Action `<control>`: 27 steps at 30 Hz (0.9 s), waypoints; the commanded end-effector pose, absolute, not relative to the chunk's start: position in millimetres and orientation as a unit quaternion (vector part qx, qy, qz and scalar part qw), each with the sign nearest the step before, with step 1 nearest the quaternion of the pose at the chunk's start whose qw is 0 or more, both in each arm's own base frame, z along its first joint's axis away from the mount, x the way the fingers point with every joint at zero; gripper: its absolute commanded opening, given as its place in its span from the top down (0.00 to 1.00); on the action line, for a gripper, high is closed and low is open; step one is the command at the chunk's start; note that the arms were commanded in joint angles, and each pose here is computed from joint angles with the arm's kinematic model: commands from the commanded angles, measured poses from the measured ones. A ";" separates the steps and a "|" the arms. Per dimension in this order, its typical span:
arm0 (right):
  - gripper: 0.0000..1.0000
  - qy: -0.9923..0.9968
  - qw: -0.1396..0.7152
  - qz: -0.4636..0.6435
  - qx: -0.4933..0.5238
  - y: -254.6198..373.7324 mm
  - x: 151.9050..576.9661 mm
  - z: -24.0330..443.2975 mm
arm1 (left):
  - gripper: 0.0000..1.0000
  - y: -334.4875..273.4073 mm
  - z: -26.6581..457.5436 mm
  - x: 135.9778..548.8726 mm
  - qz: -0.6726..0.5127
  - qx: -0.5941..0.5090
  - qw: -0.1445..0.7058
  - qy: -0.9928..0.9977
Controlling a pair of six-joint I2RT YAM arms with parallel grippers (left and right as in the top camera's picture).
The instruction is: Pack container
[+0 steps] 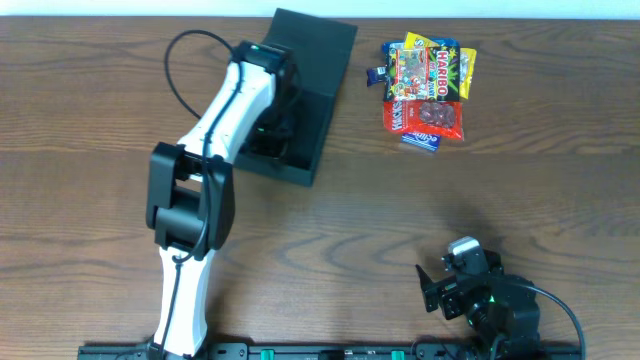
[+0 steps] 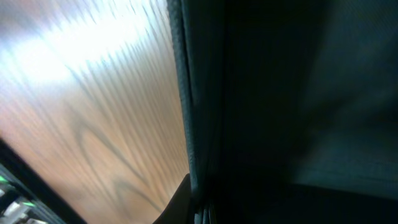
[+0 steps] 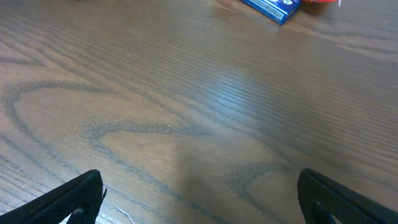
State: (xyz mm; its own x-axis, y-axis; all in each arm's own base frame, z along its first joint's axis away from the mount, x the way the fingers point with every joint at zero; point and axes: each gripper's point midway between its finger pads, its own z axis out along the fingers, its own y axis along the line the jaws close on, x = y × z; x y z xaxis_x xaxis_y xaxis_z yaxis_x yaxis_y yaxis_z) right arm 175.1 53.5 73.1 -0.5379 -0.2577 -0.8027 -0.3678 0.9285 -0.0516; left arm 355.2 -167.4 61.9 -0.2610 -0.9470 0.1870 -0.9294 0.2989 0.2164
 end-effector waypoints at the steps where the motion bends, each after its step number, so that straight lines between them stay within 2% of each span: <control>1: 0.01 0.875 0.445 0.058 -0.182 52.4 175.2 70.7 | 0.94 -192.0 59.1 347.3 -0.027 0.613 0.160 -0.773; 12: 0.01 0.875 0.445 0.057 -0.182 52.3 175.2 70.7 | 0.94 -237.2 65.2 324.3 -0.022 0.650 0.209 -0.730; 27: 0.01 0.875 0.445 0.057 -0.182 52.3 175.2 70.7 | 0.93 -261.3 65.6 343.6 0.030 0.690 0.220 -0.689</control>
